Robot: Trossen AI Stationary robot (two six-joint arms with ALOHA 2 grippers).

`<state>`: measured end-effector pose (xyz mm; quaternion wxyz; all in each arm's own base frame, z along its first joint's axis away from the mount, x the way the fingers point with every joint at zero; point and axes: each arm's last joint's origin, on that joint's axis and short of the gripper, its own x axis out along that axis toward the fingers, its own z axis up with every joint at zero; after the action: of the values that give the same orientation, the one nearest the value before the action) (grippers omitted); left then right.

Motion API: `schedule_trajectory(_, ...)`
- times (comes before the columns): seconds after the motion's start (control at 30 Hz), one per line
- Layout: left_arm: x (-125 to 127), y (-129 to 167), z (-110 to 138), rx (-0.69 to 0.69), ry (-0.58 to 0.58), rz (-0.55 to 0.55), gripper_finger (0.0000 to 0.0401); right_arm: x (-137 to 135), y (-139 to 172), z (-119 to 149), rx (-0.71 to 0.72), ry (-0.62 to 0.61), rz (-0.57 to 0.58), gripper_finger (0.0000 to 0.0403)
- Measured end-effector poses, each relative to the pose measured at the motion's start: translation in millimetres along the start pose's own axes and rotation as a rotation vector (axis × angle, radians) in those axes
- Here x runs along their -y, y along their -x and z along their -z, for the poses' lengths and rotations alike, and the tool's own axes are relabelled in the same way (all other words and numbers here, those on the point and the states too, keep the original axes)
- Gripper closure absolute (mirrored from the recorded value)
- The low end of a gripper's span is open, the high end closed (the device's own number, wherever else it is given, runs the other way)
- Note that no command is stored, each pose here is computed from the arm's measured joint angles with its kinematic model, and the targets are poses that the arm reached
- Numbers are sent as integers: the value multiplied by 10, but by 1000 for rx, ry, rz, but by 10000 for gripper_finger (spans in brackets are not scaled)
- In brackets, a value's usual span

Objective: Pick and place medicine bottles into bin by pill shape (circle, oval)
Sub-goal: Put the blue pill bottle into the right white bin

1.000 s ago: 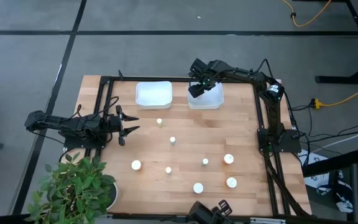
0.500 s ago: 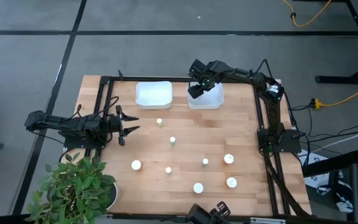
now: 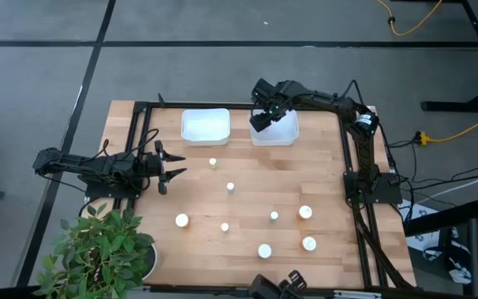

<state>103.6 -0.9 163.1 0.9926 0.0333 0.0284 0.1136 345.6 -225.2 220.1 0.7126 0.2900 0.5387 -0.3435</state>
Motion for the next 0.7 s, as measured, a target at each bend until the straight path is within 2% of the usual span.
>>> schedule_trajectory(0.13, 0, 0, 0, 0, 0, 0, 235, -155, 194, -8, 2, 58, -10, 230)
schedule_trajectory(0.3, 0, 0, -1, 0, 0, 0, 235, -544, 505, 105, -1, 190, -36, 230)
schedule_trajectory(0.4, 0, 0, -2, 1, 0, 0, 235, -839, 666, 217, 24, 361, -91, 230)
schedule_trajectory(0.6, 0, 0, -2, 1, 0, 0, 235, -1442, 766, 543, 54, 680, -375, 230)
schedule_trajectory(0.7, 0, 0, -1, 1, 0, 0, 235, -1679, 721, 755, 81, 858, -418, 230)
